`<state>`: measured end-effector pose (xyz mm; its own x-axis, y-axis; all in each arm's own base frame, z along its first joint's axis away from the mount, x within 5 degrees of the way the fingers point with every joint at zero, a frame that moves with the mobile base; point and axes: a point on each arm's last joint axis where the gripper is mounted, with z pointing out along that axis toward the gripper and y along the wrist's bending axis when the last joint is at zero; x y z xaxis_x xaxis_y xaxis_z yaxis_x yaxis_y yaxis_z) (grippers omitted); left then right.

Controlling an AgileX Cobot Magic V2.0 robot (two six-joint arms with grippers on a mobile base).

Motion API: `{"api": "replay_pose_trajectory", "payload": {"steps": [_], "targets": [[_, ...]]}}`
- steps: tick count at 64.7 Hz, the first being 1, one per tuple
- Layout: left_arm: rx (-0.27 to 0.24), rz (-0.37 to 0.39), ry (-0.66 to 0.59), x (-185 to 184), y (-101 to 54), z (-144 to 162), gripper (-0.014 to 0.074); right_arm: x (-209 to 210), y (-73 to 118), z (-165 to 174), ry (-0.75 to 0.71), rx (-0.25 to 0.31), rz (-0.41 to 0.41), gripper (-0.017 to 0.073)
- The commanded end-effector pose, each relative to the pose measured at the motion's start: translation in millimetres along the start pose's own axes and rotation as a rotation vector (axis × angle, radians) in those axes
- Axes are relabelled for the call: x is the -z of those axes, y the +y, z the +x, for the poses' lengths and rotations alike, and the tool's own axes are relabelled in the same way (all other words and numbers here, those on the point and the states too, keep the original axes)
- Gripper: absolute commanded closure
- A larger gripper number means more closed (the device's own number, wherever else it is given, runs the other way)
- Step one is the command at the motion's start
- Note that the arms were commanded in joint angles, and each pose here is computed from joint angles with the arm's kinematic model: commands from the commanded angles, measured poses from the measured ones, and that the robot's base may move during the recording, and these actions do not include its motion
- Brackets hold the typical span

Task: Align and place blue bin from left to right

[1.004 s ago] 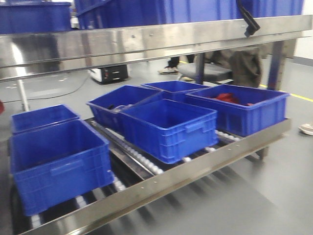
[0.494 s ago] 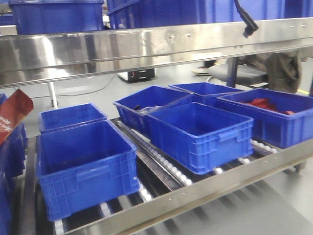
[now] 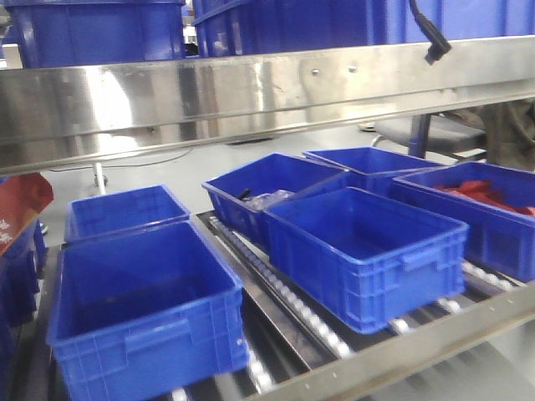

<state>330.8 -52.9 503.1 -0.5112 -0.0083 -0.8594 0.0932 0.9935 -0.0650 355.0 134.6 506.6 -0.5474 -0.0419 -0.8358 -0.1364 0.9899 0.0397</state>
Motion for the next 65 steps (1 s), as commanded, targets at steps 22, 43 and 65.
{"api": "replay_pose_trajectory", "payload": {"steps": [22,43,65], "targets": [[-0.012,0.037,-0.129,17.8,-5.0,-13.2,0.0610,18.8,1.0,-18.2,-0.187,0.039,-0.031,0.0629],[-0.012,0.037,-0.129,17.8,-5.0,-13.2,0.0610,18.8,1.0,-18.2,-0.187,0.039,-0.031,0.0629],[-0.012,0.037,-0.129,17.8,-5.0,-13.2,0.0610,18.8,1.0,-18.2,-0.187,0.039,-0.031,0.0629]]}}
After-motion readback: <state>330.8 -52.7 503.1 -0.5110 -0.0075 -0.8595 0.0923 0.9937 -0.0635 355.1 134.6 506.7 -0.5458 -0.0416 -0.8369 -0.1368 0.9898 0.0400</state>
